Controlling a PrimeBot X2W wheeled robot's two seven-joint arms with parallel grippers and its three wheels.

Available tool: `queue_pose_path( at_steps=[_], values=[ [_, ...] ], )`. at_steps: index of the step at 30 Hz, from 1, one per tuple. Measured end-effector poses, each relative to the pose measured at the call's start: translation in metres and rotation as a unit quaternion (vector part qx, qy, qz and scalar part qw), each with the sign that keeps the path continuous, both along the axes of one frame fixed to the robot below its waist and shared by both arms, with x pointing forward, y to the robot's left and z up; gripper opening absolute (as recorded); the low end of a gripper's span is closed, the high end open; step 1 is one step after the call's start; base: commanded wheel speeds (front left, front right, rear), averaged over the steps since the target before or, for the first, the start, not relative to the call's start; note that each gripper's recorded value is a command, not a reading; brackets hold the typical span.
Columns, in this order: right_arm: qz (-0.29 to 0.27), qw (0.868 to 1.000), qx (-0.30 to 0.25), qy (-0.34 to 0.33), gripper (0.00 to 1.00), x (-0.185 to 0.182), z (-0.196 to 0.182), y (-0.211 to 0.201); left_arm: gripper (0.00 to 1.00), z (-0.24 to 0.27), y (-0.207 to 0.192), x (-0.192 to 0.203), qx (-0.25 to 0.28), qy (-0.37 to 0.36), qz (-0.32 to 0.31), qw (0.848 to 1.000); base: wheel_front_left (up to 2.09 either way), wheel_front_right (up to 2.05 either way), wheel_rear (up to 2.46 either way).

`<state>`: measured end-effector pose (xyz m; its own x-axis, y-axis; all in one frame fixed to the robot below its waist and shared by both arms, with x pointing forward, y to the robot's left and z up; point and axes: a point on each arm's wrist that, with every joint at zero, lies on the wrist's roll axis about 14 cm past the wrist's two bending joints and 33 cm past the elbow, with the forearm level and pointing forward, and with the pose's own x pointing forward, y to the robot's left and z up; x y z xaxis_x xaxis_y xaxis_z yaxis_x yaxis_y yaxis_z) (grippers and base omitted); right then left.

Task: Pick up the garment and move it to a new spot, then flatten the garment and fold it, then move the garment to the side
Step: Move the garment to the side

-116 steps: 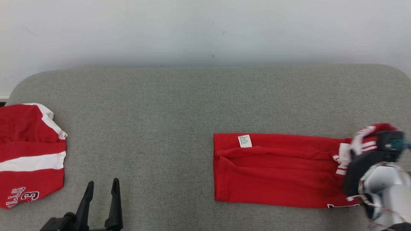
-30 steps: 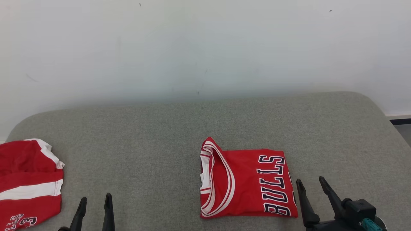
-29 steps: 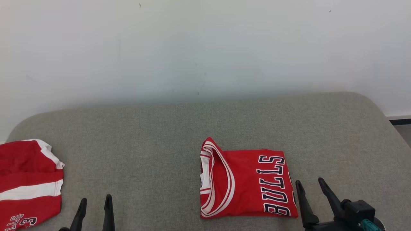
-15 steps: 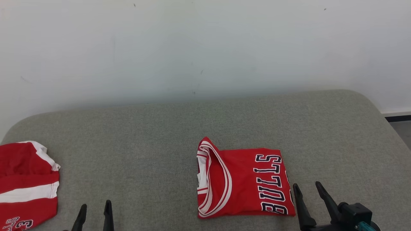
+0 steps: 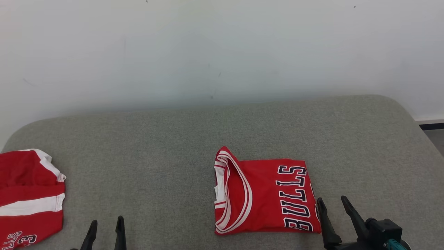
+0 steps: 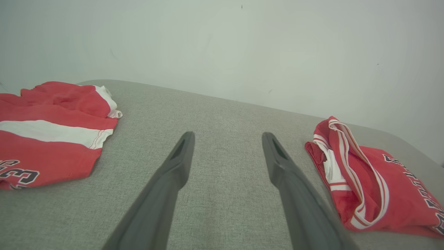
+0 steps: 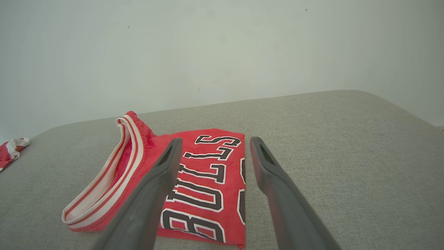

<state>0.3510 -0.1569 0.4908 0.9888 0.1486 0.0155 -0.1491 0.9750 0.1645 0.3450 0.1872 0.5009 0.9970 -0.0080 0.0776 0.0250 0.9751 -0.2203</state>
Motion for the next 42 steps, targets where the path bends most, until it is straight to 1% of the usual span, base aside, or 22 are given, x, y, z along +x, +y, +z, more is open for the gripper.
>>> queue_pose_path(
  at_steps=[5, 6, 8, 9, 10, 11, 12, 15, 19, 21, 26, 31, 32, 33, 34, 38, 42],
  values=[
    [0.006, 1.0, -0.003, 0.026, 1.0, 0.014, -0.002, 0.001, 1.0, -0.002, 0.002, -0.001, 0.0, 0.003, 0.004, 1.0, 0.0, 0.0, 0.0],
    [0.005, 0.999, -0.003, 0.04, 1.0, 0.018, -0.004, -0.001, 1.0, -0.002, 0.003, -0.001, 0.0, 0.003, 0.004, 1.0, 0.0, 0.0, 0.0],
    [0.008, 0.996, -0.013, 0.088, 1.0, 0.027, -0.016, -0.004, 1.0, -0.003, 0.002, -0.001, -0.001, 0.004, 0.004, 1.0, 0.0, 0.0, 0.0],
    [0.008, 0.996, -0.013, 0.088, 1.0, 0.027, -0.016, -0.004, 1.0, -0.003, 0.002, -0.001, -0.001, 0.004, 0.004, 1.0, 0.0, 0.0, 0.0],
    [0.021, 0.99, -0.038, 0.133, 1.0, 0.034, -0.027, -0.004, 1.0, -0.004, 0.003, -0.001, -0.001, 0.006, 0.005, 1.0, 0.0, 0.0, 0.0],
    [0.022, 0.988, -0.042, 0.148, 1.0, 0.039, -0.029, -0.005, 1.0, -0.005, 0.003, -0.001, -0.001, 0.007, 0.005, 1.0, 0.0, 0.0, 0.0],
    [0.022, 0.988, -0.042, 0.148, 1.0, 0.039, -0.029, -0.005, 1.0, -0.005, 0.003, -0.001, -0.001, 0.007, 0.005, 1.0, 0.0, 0.0, 0.0],
    [0.019, 0.98, -0.051, 0.19, 1.0, 0.053, -0.039, -0.011, 1.0, -0.004, 0.004, -0.001, -0.001, 0.007, 0.008, 1.0, 0.0, 0.0, 0.0],
    [0.015, 0.97, -0.051, 0.239, 1.0, 0.061, -0.059, -0.014, 1.0, -0.008, 0.013, -0.006, -0.004, 0.013, 0.022, 1.0, 0.0, 0.0, 0.0],
    [0.021, 0.961, -0.054, 0.271, 1.0, 0.062, -0.076, -0.008, 1.0, -0.011, 0.022, -0.012, -0.005, 0.017, 0.038, 0.999, 0.0, 0.0, 0.0],
    [0.027, 0.954, -0.065, 0.291, 1.0, 0.069, -0.089, -0.003, 1.0, -0.014, 0.034, -0.014, -0.003, 0.023, 0.056, 0.998, 0.0, 0.0, 0.0],
    [0.031, 0.94, -0.079, 0.332, 1.0, 0.072, -0.112, -0.002, 1.0, -0.018, 0.04, -0.011, -0.001, 0.031, 0.065, 0.997, 0.0, 0.0, 0.0],
    [0.034, 0.936, -0.082, 0.34, 0.81, 0.074, -0.115, 0.0, 1.0, -0.019, 0.041, -0.01, -0.001, 0.033, 0.066, 0.997, 0.0, 0.0, 0.0],
    [0.036, 0.934, -0.082, 0.345, 0.34, 0.075, -0.118, 0.002, 1.0, -0.02, 0.041, -0.009, -0.001, 0.035, 0.067, 0.997, 0.0, 0.0, 0.0],
    [0.04, 0.933, -0.083, 0.348, 0.01, 0.077, -0.119, 0.005, 1.0, -0.021, 0.041, -0.007, -0.001, 0.036, 0.067, 0.997, 0.0, 0.0, 0.0],
    [0.055, 0.932, -0.1, 0.345, 0.0, 0.082, -0.121, 0.011, 1.0, -0.025, 0.04, -0.004, -0.007, 0.043, 0.065, 0.997, 0.0, 0.0, 0.0],
    [0.063, 0.933, -0.127, 0.332, 0.0, 0.085, -0.116, 0.006, 1.0, -0.024, 0.035, 0.002, -0.007, 0.04, 0.057, 0.998, 0.0, 0.0, 0.0]
  ],
)
